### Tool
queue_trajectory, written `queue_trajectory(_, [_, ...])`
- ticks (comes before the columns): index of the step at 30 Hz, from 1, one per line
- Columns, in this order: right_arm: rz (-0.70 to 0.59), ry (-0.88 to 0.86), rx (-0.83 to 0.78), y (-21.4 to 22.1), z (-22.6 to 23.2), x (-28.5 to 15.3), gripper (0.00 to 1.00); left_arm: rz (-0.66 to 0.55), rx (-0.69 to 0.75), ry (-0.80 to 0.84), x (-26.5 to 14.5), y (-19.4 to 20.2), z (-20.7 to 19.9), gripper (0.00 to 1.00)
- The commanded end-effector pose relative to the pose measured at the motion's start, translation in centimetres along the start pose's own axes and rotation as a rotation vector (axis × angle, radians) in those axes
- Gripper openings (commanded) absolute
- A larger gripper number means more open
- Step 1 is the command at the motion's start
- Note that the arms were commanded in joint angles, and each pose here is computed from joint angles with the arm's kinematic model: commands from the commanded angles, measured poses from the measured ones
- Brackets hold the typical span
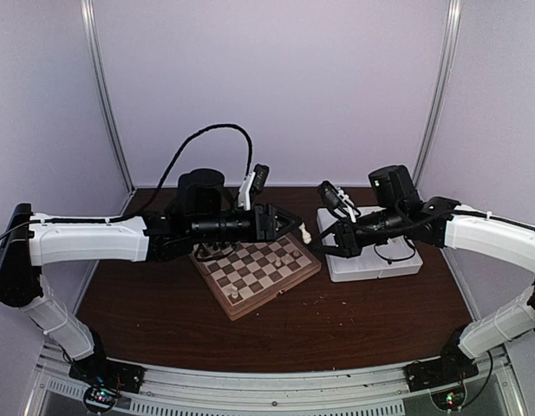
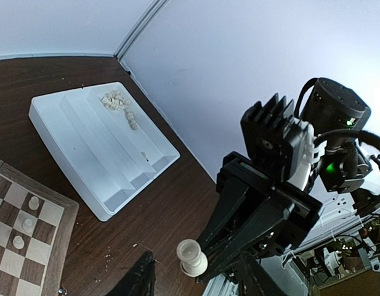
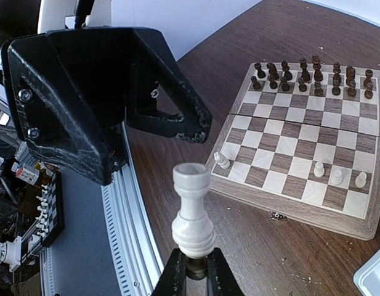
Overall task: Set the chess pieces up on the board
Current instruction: Place the chess piece on the chessboard.
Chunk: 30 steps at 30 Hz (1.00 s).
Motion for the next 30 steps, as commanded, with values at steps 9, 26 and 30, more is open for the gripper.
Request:
queue_trajectory(9, [-0.047,-0.007,-0.048,-1.9,1.0,0.2,0.07,-0.038,0.002,0.085,0.2,-1.8,-1.9,0.46])
queue_trajectory(26, [-0.044,-0.007,-0.052,-1.9,1.0,0.4,0.07,-0.001,-0.010,0.100,1.1,-1.2,-1.5,0.29])
queue_trajectory(30, [-0.041,-0.008,-0.047,-1.7,1.0,0.5,0.07,0.000,-0.006,0.099,1.1,-1.1,-1.4,0.15])
Point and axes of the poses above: each gripper's point midway between its finger pads, its own x axis out along the fingers, its own z axis along the line the jaws close on, y = z × x, the point moved 6 cm from there along -x, back along the fingers, and after that the axes turned 3 degrees about -x, right-handed, at the moved point
